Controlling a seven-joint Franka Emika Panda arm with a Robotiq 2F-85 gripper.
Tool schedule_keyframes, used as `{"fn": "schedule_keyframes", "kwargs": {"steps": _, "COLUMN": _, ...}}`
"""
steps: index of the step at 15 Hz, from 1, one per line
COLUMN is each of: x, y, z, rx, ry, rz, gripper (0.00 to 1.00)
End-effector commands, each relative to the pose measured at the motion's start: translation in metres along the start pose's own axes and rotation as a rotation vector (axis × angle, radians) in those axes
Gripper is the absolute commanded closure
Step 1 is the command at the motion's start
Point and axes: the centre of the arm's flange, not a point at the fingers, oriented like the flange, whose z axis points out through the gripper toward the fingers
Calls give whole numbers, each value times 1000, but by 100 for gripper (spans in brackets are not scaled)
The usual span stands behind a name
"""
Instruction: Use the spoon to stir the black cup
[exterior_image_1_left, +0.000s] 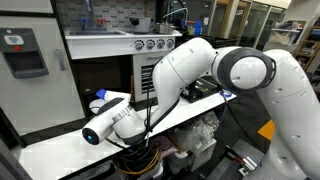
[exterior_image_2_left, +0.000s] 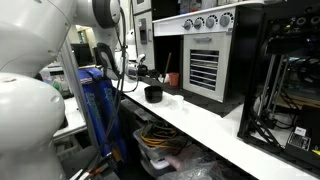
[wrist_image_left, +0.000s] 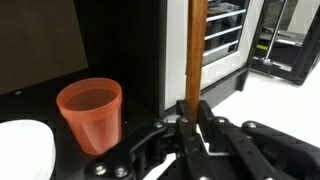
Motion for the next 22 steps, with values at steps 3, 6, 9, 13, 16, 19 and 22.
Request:
{"fn": "schedule_keyframes", "kwargs": {"steps": 3, "x": -4, "y": -15, "z": 21, "rx": 17, "ry": 0, "rz": 21, "gripper": 97}}
{"fn": "schedule_keyframes", "kwargs": {"steps": 6, "x": -8, "y": -19, "z": 33, "rx": 30, "ry": -18, "rz": 31, "gripper": 97}}
{"fn": "schedule_keyframes", "kwargs": {"steps": 9, "x": -13, "y": -24, "z": 48, "rx": 49, "ry": -35, "rz": 44, "gripper": 97}}
{"fn": "schedule_keyframes", "kwargs": {"steps": 13, "x": -16, "y": -24, "z": 58, "rx": 68, "ry": -28, "rz": 67, "gripper": 97}}
{"fn": "schedule_keyframes", "kwargs": {"steps": 16, "x": -15, "y": -21, "z": 55, "rx": 66, "ry": -15, "rz": 85, "gripper": 97}}
{"fn": "schedule_keyframes", "kwargs": {"steps": 19, "x": -13, "y": -17, "z": 47, "rx": 53, "ry": -6, "rz": 91, "gripper": 97}}
{"fn": "schedule_keyframes", "kwargs": {"steps": 22, "x": -10, "y": -10, "z": 34, "rx": 30, "ry": 4, "rz": 87, "gripper": 97}}
